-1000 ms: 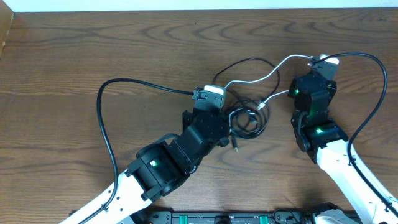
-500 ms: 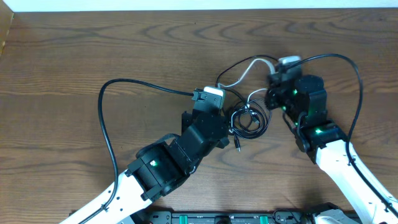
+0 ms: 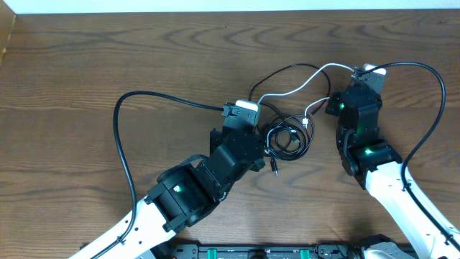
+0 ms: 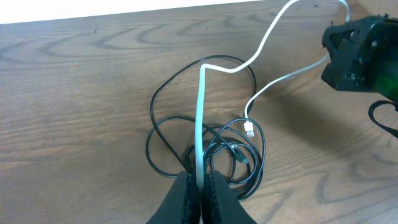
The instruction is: Untangle cables
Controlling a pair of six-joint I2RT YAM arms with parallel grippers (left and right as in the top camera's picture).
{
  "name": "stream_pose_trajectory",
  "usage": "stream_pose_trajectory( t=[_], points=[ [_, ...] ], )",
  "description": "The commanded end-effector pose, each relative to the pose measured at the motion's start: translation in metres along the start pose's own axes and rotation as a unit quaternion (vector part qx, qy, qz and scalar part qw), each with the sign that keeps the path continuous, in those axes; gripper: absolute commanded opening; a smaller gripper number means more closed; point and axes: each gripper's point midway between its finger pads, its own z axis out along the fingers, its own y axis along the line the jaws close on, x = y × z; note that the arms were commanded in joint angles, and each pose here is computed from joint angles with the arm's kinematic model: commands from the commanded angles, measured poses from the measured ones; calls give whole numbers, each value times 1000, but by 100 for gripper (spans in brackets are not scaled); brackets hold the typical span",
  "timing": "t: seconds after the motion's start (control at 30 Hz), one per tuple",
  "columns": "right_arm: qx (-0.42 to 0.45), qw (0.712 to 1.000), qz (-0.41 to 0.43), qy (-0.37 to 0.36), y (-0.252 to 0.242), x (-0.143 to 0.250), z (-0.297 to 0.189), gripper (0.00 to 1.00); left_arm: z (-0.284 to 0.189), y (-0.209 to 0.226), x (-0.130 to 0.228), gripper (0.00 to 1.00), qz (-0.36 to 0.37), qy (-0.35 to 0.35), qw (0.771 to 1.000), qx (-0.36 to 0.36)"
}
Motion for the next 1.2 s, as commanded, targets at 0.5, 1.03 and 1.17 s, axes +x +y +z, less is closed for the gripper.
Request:
stream_pose_trajectory(
  t=[0.5,1.03,1.17],
  points=[
    [-50,987,-85,-125,45,-33,43,1,-2,2,-2,8,-6,-5,1000,-3],
    [-354,933,-61,-35,156,4,-25,4,-3,3,-2,7,-6,-5,1000,-4],
    [-343,936,-75,-6,161,28,-18,19,-8,26,-4,7,-33,-19,997,-62]
  ],
)
